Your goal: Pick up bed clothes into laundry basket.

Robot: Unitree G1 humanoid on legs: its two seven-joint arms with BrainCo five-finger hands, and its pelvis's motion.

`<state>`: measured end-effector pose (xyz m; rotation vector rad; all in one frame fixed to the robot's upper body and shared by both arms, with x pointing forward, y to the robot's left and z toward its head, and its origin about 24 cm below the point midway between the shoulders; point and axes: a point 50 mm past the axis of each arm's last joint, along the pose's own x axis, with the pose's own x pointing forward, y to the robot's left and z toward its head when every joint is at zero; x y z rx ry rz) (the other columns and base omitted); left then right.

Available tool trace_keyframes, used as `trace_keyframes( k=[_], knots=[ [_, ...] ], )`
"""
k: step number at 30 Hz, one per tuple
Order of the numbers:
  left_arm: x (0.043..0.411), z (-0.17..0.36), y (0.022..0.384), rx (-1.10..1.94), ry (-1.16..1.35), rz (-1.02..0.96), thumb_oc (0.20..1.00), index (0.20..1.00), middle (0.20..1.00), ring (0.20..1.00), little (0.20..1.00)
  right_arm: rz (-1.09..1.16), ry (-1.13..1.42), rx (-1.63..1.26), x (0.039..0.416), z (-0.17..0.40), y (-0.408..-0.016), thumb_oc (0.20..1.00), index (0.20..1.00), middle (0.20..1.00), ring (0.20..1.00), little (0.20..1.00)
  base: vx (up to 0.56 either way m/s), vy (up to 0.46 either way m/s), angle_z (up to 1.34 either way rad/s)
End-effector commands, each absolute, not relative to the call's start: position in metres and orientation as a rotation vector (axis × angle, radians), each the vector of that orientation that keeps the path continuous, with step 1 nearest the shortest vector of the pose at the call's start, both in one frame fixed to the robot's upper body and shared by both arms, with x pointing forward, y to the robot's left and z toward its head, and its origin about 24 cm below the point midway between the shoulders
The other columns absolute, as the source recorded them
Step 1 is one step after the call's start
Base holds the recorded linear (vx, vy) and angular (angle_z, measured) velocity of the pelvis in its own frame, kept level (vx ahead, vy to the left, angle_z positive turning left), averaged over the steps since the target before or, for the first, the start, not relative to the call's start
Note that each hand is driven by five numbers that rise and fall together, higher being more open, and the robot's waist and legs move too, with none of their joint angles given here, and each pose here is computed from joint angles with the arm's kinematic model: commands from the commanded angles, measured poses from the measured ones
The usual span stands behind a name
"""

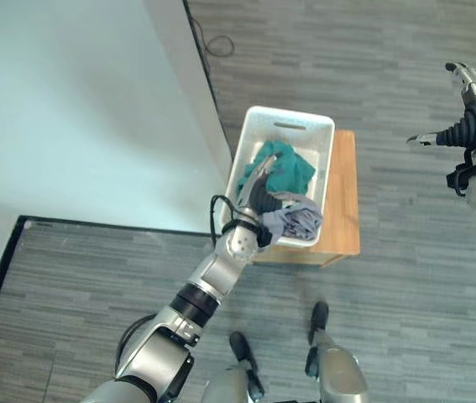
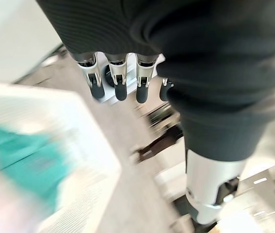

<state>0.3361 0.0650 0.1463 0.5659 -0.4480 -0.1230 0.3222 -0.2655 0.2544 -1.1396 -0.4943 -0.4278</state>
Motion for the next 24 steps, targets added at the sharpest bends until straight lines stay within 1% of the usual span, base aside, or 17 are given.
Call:
trace_keyframes(
  k=[1, 5, 8, 9, 10, 11, 12, 15, 16, 17, 18, 19, 20, 21, 24],
  knots=[
    [0.331, 0.161, 0.045, 0.472, -0.555, -0.134, 1.0, 1.0, 1.0, 1.0, 1.0, -0.42, -0.592, -1.081, 0.321, 0.26, -0.255, 1.0, 1.0, 1.0, 1.0, 1.0, 0.1, -0.073, 0.39],
    [0.332, 0.181, 0.053, 0.376, -0.604, -0.068, 1.0, 1.0, 1.0, 1.0, 1.0, -0.355, -0.641, -1.052, 0.322, 0.257, -0.236, 1.0, 1.0, 1.0, 1.0, 1.0, 0.02, -0.014, 0.13],
    [0.33, 0.195, 0.076, 0.362, -0.658, 0.01, 1.0, 1.0, 1.0, 1.0, 1.0, -0.31, -0.712, -0.929, 0.309, 0.247, -0.225, 1.0, 1.0, 1.0, 1.0, 1.0, 0.02, 0.059, 0.08],
    [0.327, 0.186, 0.101, 0.386, -0.633, 0.038, 1.0, 1.0, 1.0, 1.0, 1.0, -0.315, -0.699, -0.892, 0.296, 0.232, -0.232, 1.0, 1.0, 1.0, 1.0, 1.0, 0.01, 0.073, 0.2],
    [0.326, 0.185, 0.101, 0.388, -0.629, 0.035, 1.0, 1.0, 1.0, 1.0, 1.0, -0.315, -0.695, -0.891, 0.294, 0.231, -0.232, 1.0, 1.0, 1.0, 1.0, 1.0, 0.03, 0.115, 0.34],
    [0.312, 0.16, 0.13, 0.405, -0.553, 0.064, 1.0, 1.0, 1.0, 1.0, 1.0, -0.327, -0.665, -0.877, 0.278, 0.214, -0.24, 1.0, 1.0, 1.0, 1.0, 1.0, 0.02, 0.061, 0.42],
    [0.311, 0.159, 0.13, 0.406, -0.55, 0.062, 1.0, 1.0, 1.0, 1.0, 1.0, -0.326, -0.661, -0.877, 0.277, 0.213, -0.24, 1.0, 1.0, 1.0, 1.0, 1.0, -0.01, 0.06, 0.36],
    [0.273, 0.093, 0.168, 0.42, -0.315, 0.065, 1.0, 1.0, 1.0, 1.0, 1.0, -0.324, -0.483, -0.893, 0.252, 0.164, -0.261, 1.0, 1.0, 1.0, 1.0, 1.0, -0.01, -0.046, 0.8],
    [0.26, 0.073, 0.179, 0.402, -0.227, 0.073, 1.0, 1.0, 1.0, 1.0, 1.0, -0.319, -0.429, -0.908, 0.244, 0.152, -0.265, 1.0, 1.0, 1.0, 1.0, 1.0, -0.02, -0.077, 1.44],
    [0.259, 0.073, 0.179, 0.402, -0.225, 0.072, 1.0, 1.0, 1.0, 1.0, 1.0, -0.318, -0.426, -0.908, 0.244, 0.151, -0.265, 1.0, 1.0, 1.0, 1.0, 1.0, 0.06, -0.111, 1.78],
    [0.242, 0.041, 0.192, 0.32, -0.064, 0.093, 1.0, 1.0, 1.0, 1.0, 1.0, -0.312, -0.332, -0.894, 0.234, 0.127, -0.268, 1.0, 1.0, 1.0, 1.0, 1.0, 0.05, -0.068, 1.61],
    [0.242, 0.041, 0.192, 0.32, -0.064, 0.093, 1.0, 1.0, 1.0, 1.0, 1.0, -0.311, -0.332, -0.894, 0.234, 0.127, -0.268, 1.0, 1.0, 1.0, 1.0, 1.0, -0.02, -0.208, 1.86],
    [0.224, 0.02, 0.216, 0.257, 0.052, 0.162, 1.0, 1.0, 1.0, 1.0, 1.0, -0.266, -0.253, -0.832, 0.226, 0.107, -0.263, 1.0, 1.0, 1.0, 1.0, 1.0, -0.05, -0.26, 1.81],
    [0.212, 0.011, 0.227, 0.22, 0.094, 0.228, 1.0, 1.0, 1.0, 1.0, 1.0, -0.229, -0.268, -0.794, 0.231, 0.106, -0.253, 1.0, 1.0, 1.0, 1.0, 1.0, -0.03, -0.33, 1.91],
    [0.183, 0.004, 0.251, 0.143, 0.137, 0.355, 1.0, 1.0, 1.0, 1.0, 1.0, -0.105, -0.243, -0.672, 0.237, 0.091, -0.23, 1.0, 1.0, 1.0, 1.0, 1.0, -0.02, -0.131, 0.65]
  ],
)
